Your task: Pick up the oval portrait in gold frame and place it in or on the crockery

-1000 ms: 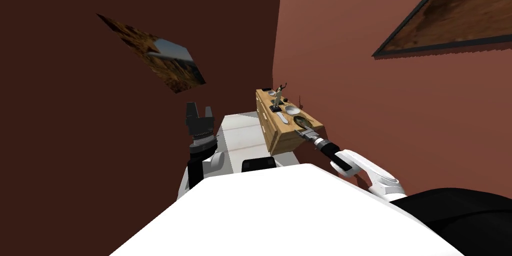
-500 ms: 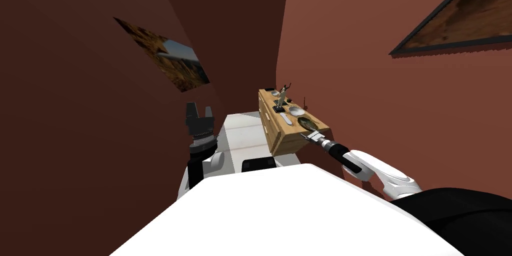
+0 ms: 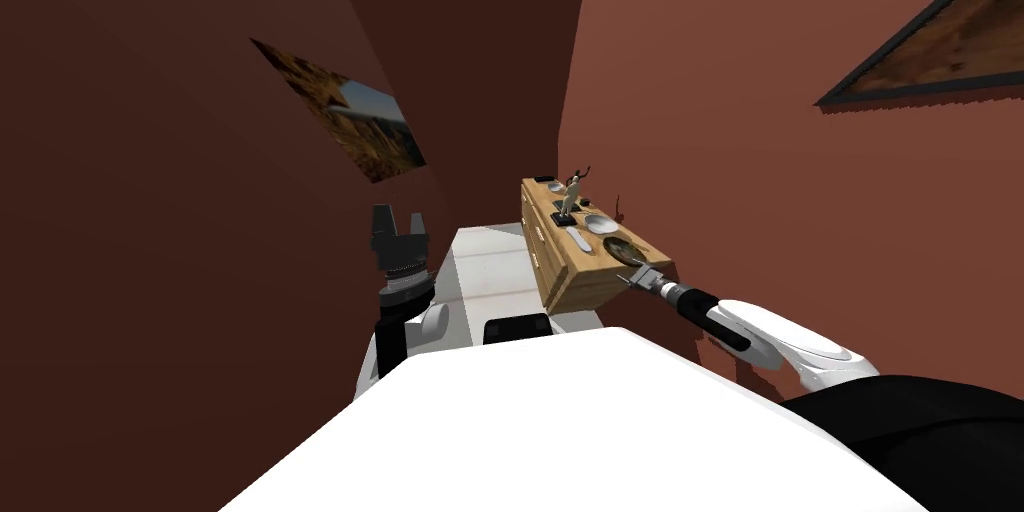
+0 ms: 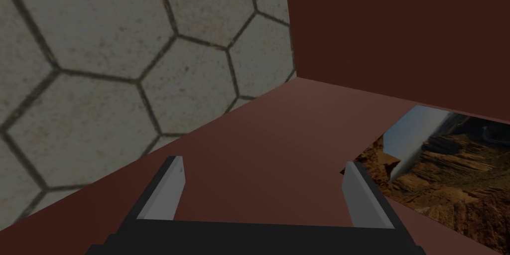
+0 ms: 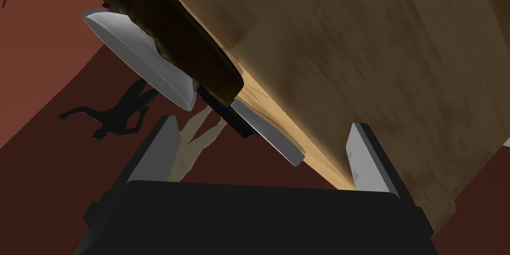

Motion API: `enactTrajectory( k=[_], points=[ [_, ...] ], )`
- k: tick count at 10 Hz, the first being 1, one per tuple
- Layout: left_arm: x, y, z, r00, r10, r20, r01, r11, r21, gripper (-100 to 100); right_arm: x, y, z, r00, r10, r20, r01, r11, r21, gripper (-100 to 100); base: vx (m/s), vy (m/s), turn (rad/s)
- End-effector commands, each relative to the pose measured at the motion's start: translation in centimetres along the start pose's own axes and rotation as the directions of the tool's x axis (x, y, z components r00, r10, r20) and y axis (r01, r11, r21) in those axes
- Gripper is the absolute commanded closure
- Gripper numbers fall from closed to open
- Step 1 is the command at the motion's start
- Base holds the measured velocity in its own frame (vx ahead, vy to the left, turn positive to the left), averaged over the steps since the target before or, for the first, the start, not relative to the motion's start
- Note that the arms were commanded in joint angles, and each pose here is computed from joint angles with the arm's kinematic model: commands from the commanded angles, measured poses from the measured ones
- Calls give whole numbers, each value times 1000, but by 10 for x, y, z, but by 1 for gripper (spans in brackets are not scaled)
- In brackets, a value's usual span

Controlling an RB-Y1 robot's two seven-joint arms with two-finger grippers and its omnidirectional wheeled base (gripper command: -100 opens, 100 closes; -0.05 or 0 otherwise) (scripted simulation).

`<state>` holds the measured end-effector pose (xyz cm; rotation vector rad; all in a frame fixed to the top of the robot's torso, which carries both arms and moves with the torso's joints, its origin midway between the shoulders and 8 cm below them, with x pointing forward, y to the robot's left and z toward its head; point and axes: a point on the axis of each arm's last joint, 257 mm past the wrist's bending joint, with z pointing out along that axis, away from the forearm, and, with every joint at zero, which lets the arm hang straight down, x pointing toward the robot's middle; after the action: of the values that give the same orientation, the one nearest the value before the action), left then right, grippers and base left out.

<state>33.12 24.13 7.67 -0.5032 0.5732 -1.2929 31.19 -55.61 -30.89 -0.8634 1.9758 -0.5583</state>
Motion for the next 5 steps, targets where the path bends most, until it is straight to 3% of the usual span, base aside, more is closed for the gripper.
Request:
enactTrajectory(
  k=[1, 5],
  points=[
    [0, 0, 0, 1000, 0, 0, 0, 1000, 0, 0, 22, -9, -5, 993, -111, -49, 110, 994, -17, -100, 21, 36, 78],
    [0, 0, 0, 1000, 0, 0, 0, 1000, 0, 0, 67, -32, -20, 930, -340, -140, 332, 940, -80, -100, 28, 27, 59]
  ],
)
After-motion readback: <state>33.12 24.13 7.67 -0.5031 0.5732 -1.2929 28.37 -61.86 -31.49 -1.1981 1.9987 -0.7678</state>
